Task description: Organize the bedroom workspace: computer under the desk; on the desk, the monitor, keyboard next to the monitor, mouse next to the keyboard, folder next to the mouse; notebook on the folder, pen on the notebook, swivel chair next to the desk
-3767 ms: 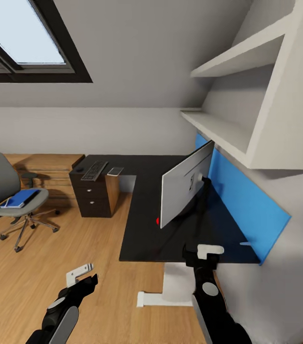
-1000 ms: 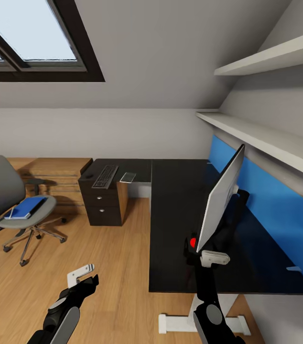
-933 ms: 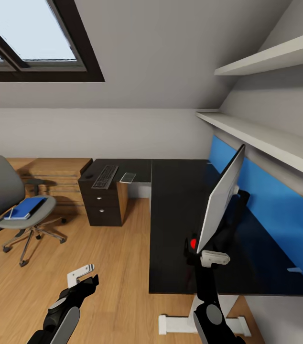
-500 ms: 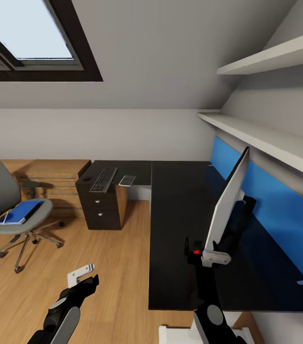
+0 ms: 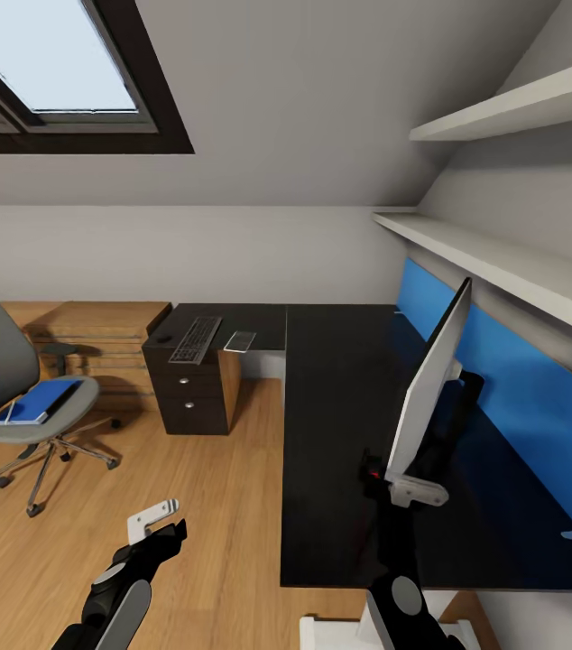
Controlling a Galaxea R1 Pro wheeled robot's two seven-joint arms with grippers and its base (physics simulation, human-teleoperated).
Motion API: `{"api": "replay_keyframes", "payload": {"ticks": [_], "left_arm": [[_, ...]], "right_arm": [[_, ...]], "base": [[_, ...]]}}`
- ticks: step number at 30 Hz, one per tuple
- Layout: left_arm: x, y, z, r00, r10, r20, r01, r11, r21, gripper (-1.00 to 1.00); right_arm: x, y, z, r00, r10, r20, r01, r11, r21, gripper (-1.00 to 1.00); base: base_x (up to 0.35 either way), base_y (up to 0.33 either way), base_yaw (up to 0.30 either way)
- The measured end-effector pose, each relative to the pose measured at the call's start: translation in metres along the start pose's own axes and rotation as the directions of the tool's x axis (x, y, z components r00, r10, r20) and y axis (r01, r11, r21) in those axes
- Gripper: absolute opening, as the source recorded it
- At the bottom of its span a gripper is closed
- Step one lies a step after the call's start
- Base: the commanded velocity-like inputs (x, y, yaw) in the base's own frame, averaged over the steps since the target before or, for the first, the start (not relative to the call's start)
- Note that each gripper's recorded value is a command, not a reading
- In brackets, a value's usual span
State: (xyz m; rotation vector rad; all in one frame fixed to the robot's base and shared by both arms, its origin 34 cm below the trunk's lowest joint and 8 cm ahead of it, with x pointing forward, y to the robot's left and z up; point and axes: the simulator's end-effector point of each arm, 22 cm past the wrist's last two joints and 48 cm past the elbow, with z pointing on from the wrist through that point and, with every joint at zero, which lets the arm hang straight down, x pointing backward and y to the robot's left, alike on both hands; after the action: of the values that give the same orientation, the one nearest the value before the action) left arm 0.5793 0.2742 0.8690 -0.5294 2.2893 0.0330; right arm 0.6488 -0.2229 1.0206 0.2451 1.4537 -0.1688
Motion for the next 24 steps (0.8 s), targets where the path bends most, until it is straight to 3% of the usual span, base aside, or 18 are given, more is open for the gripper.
{"api": "replay_keyframes", "payload": {"ticks": [24], "left_arm": [[0.0,0.0,0.0,1.0,0.0,0.001,0.0,1.0,0.0,1.0]], "right_arm": [[0.004,-0.02,0.002,1.0,-0.008,-0.01,0.009,0.997,0.071,1.0]], "base": [[0.029,-0.017,0.0]]}}
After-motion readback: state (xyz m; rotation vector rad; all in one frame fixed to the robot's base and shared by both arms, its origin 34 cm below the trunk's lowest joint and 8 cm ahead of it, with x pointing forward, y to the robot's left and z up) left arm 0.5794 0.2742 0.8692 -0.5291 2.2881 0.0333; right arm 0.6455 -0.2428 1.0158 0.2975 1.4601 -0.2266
